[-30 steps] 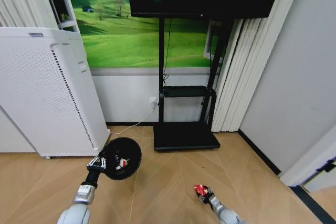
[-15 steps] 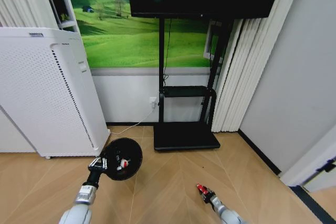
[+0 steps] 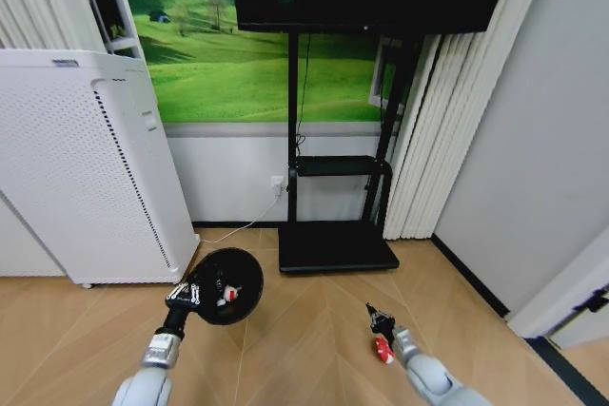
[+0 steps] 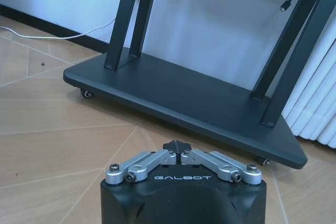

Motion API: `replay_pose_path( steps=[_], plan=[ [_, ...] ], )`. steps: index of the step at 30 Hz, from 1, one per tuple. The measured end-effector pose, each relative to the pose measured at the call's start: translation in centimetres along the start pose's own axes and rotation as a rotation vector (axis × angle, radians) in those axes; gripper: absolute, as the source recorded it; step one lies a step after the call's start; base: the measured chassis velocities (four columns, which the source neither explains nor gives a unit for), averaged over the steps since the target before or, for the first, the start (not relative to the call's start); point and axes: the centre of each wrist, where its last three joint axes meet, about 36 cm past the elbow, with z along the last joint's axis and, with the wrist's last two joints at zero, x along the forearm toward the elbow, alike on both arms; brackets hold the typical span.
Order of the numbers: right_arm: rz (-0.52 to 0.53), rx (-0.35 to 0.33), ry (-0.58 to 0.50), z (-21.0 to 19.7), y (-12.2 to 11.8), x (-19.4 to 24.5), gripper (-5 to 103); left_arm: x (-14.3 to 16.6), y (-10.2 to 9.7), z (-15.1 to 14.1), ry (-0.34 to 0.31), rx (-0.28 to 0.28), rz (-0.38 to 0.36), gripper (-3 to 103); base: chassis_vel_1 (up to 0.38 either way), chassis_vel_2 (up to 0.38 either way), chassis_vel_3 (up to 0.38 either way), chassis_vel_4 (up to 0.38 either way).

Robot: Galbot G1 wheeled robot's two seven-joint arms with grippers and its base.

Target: Pick up the trash bin and place the garbage on the floor into it.

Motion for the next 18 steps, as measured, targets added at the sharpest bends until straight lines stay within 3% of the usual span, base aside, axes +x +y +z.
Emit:
replay_pose_path(
  steps=[5,7,9,10,11,13,18],
  plan=[
    [0.013,0.027,0.025,0.7,0.0,0.5,0,0.0,-0.4,-0.1,0.000,0.004,0.005,6,0.000,0.000,0.000,0.000],
    [0.006,0.060,0.101,2.5,0.8,1.2,10,0.0,-0.4,-0.2,-0.003,0.003,0.006,6,0.000,0.000,0.000,0.000],
    [0.005,0.071,0.122,3.1,1.0,1.4,10,0.0,-0.3,-0.2,-0.002,0.002,0.005,6,0.000,0.000,0.000,0.000],
    [0.004,0.073,0.148,3.9,1.4,1.5,21,0.0,-0.2,-0.1,-0.001,0.000,0.004,6,0.000,0.000,0.000,0.000],
    [0.004,0.073,0.148,3.9,1.4,1.5,21,0.0,-0.2,-0.1,-0.001,0.000,0.004,6,0.000,0.000,0.000,0.000],
    [0.011,0.068,0.188,5.1,2.0,1.7,32,0.0,0.0,0.0,0.004,-0.003,0.001,6,0.000,0.000,0.000,0.000],
    [0.023,0.056,0.225,6.3,2.9,1.8,43,0.0,0.1,0.4,0.014,-0.002,-0.002,6,0.000,0.000,0.000,0.000]
  ],
)
